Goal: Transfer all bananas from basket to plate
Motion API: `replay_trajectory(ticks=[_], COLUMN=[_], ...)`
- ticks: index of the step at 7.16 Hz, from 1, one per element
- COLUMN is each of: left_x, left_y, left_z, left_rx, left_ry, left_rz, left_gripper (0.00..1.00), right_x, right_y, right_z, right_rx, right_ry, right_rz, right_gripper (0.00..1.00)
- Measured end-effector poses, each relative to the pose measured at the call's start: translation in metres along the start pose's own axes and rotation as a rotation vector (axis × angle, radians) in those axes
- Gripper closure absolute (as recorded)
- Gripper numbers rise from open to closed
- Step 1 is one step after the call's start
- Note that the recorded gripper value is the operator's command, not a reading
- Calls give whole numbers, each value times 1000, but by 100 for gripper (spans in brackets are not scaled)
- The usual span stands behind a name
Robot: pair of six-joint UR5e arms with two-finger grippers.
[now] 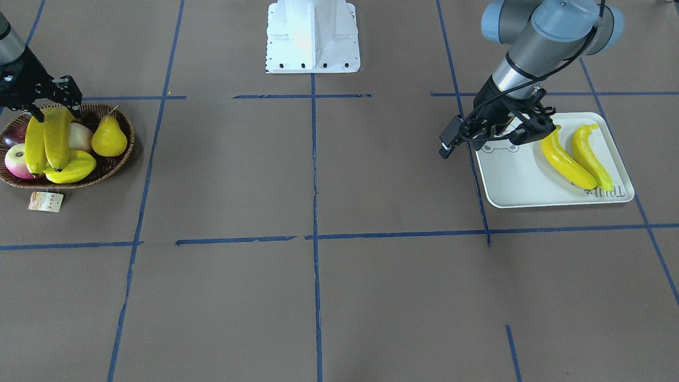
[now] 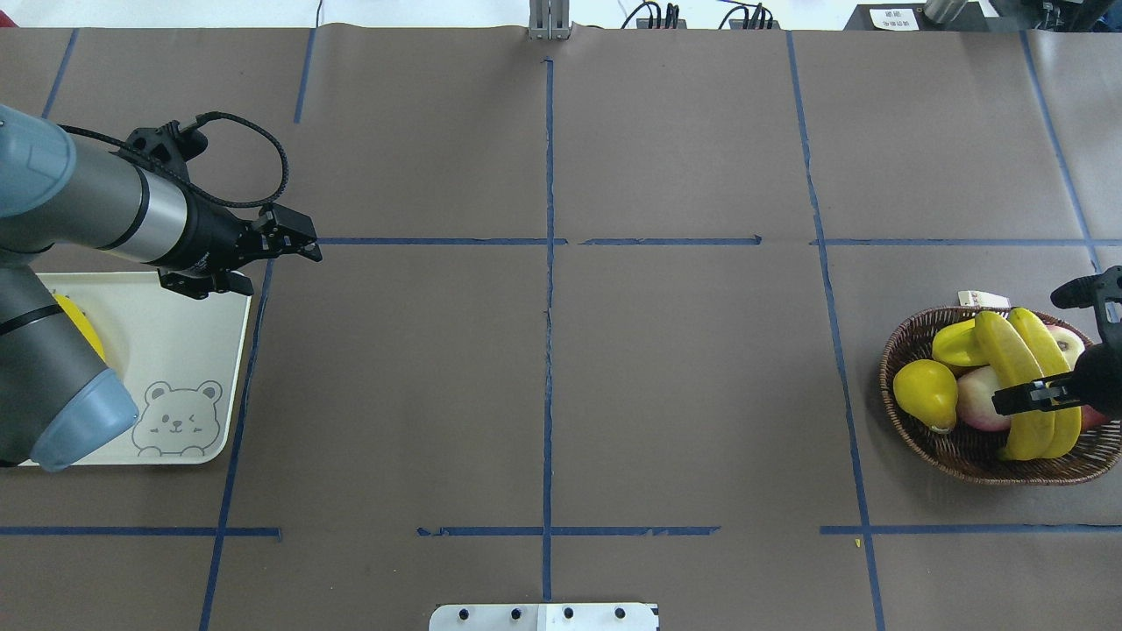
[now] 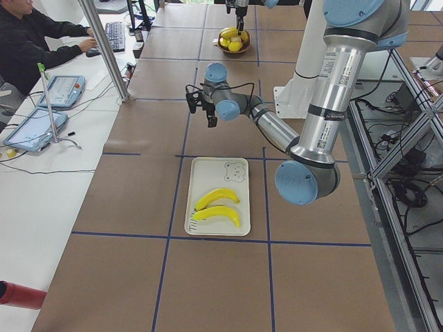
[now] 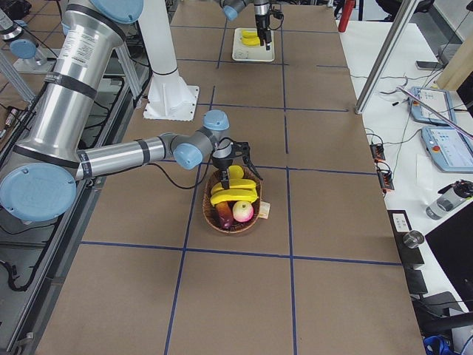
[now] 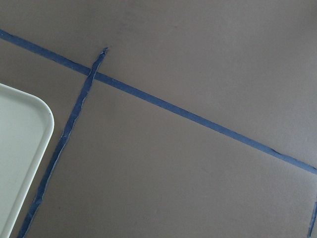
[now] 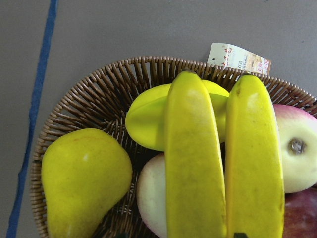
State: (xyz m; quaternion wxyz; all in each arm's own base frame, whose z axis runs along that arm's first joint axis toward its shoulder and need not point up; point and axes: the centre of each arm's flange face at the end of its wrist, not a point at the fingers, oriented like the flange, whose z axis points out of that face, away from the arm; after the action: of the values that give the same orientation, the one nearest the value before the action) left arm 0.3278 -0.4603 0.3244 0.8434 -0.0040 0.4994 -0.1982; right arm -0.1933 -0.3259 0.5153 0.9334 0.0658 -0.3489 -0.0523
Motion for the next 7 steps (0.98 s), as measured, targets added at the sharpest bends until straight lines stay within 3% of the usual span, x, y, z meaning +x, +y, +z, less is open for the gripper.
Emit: replay_trajectory(ticks=[1, 7], left_x=[0, 0], left_y=[0, 0], left_z=[0, 1], left_rx=[0, 0], left_ry=[-1, -1], left_rz=[0, -1], left_gripper=[0, 0], right_x=[-1, -3], right_y=[1, 2], right_z=[1, 6], right_rx=[-3, -14], right_ry=[-1, 4], right_rz=[-3, -9], right_gripper=[47, 44])
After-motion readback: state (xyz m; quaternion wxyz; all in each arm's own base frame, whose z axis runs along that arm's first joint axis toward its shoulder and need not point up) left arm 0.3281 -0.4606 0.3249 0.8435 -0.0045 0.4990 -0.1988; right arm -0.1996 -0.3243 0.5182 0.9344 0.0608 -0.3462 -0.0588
